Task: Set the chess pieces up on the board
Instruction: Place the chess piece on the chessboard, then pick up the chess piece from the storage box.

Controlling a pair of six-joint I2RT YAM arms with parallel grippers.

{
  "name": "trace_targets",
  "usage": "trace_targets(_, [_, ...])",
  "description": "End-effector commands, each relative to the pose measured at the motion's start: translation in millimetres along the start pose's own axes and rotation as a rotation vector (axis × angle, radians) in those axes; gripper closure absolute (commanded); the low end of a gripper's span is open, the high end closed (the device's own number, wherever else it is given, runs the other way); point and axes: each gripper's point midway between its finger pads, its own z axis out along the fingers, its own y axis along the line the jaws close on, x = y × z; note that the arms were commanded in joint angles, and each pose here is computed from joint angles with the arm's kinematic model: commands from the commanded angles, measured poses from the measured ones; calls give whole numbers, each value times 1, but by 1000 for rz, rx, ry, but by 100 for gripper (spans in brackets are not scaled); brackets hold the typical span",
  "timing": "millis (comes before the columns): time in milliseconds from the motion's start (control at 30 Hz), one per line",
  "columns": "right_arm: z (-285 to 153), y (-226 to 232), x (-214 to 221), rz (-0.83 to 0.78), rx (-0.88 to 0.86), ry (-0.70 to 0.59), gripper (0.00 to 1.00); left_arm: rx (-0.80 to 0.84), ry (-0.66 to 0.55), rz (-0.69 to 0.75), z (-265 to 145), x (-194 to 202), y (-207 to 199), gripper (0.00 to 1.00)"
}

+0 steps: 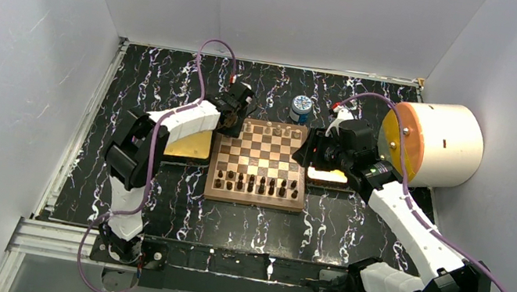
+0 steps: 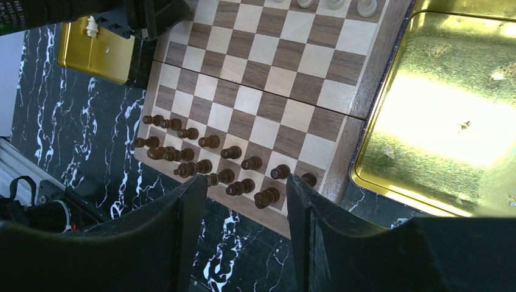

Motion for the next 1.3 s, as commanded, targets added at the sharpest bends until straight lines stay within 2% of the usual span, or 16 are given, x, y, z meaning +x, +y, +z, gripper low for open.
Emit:
trace_targets(0, [-7,9,-21,-21,-31,-81,40,37,-78,-33,-40,-32,3,63])
trace_targets(300, [-11,7,-15,-13,-26,-75,40,53,-142,-75,-87,-54,22,64])
trace_targets(633, [-16,7,-16,-17,-23,-89,40,-41,-153,-177,-107,-46,94,71])
trace_targets(867, [-15,5,-14,-24,-18,-83,40,-120,-105,-247,-86,-27,139,72])
trace_targets(1267, [-14,13,-18,-14,-52,-85,40,-124,-30,-288,-38,-6,153,75])
